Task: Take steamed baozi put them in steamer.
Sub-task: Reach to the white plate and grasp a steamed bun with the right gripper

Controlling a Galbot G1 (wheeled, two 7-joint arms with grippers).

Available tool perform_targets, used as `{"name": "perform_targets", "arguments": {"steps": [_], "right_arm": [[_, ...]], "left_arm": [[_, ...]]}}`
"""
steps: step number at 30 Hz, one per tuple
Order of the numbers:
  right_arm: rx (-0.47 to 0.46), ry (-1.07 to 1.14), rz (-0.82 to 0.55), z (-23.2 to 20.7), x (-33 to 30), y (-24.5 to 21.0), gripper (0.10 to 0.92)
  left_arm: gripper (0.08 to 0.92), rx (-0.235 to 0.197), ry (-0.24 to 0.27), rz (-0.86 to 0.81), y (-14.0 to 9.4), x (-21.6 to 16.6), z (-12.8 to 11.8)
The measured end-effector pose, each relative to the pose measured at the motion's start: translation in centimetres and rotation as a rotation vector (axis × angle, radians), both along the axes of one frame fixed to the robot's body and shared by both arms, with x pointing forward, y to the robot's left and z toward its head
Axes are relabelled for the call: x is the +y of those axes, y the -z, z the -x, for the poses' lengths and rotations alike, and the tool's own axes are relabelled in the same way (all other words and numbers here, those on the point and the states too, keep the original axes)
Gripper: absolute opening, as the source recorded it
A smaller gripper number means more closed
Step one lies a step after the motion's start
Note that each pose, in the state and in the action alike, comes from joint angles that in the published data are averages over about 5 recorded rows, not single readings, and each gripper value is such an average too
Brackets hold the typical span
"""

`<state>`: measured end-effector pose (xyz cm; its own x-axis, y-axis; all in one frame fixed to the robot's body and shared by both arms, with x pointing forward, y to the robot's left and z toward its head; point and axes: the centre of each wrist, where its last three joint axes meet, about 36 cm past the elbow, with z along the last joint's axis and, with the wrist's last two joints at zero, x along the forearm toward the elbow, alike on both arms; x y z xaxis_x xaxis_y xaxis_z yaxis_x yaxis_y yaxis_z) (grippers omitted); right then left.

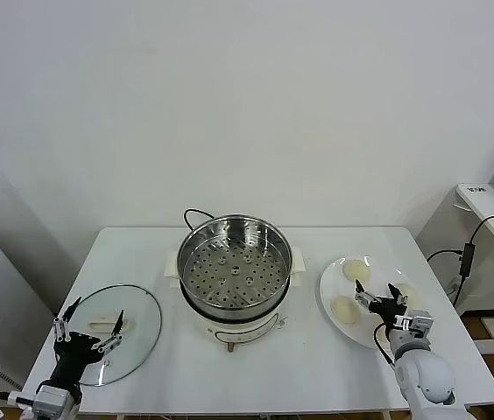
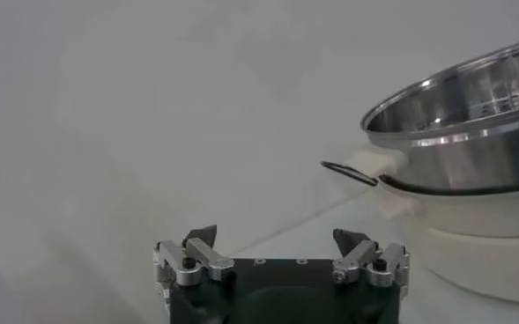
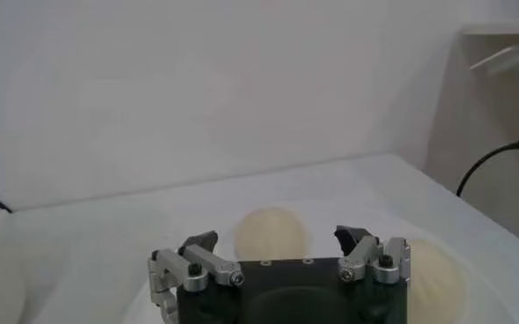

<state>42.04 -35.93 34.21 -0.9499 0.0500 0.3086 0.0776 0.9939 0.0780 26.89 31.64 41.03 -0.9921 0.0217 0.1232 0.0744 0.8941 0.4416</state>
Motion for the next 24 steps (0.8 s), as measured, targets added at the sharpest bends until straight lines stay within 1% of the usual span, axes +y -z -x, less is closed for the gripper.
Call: {"name": "perform_targets", "arguments": {"steps": [3, 7, 11, 14, 18, 24], "right_arm": [[-0.01, -0.034, 0.023, -0.2, -0.7, -0.2, 0.823], [-0.037, -0.149, 0.11, -1.2, -3.2, -1.1, 0.823], [-0.069, -0.324, 0.259, -3.5, -7.0, -2.8, 0.823], [-0.071, -0.489, 0.398, -6.0, -10.0, -4.8, 0.823], [-0.021, -0.713, 0.579, -9.5, -13.0, -8.5, 0.823], [0.132, -0.998, 0.792, -14.6, -14.3, -13.6, 0.823]], "left_arm": [[0.823, -0.002, 0.004, 0.003, 0.0, 0.0, 0.0], [0.823, -0.006, 0.011, 0.006, 0.1, 0.0, 0.1], [0.823, -0.01, 0.016, 0.007, 0.1, 0.1, 0.2], [0.823, -0.011, 0.018, 0.01, 0.2, 0.0, 0.1], [0.823, -0.015, 0.019, 0.012, 0.2, -0.1, 0.0], [0.823, -0.017, 0.014, 0.009, 0.1, 0.0, 0.0]]}}
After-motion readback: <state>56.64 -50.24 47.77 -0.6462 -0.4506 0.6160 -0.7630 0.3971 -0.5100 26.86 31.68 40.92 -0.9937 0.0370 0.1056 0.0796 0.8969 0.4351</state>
